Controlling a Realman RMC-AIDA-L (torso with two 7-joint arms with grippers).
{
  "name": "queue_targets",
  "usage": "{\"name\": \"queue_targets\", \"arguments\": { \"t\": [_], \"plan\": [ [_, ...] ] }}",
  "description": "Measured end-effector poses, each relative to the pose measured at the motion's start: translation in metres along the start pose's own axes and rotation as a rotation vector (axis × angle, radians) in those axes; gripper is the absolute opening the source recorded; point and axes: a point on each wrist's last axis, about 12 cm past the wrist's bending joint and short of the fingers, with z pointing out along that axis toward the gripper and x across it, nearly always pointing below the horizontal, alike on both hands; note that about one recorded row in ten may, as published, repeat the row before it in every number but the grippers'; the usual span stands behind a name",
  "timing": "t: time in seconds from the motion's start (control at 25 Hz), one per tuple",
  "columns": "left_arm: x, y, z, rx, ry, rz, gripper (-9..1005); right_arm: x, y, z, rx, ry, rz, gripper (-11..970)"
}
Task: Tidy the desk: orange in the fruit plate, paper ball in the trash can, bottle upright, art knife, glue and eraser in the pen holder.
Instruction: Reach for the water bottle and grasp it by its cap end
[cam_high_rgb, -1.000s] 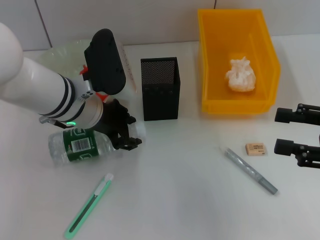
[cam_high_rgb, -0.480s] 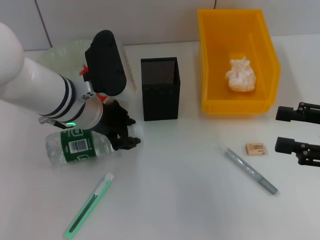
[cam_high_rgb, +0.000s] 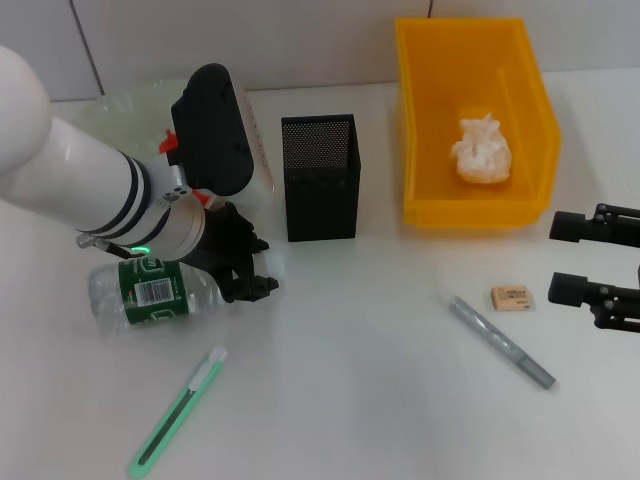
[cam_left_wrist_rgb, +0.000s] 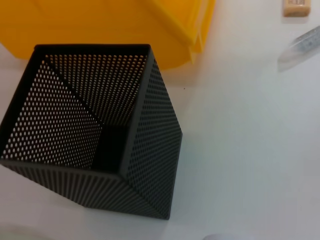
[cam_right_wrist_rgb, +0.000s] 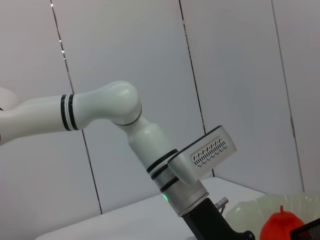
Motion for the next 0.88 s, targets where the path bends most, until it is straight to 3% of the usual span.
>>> {"name": "queue_targets", "arguments": {
  "t": [0.88],
  "plan": [
    [-0.0029,-0.0017,-0.0082,0.0,-0.018,-0.014,449,0.0004,-0.0023,-0.0003,0.013,-0.002,0.004,663]
  ]
}}
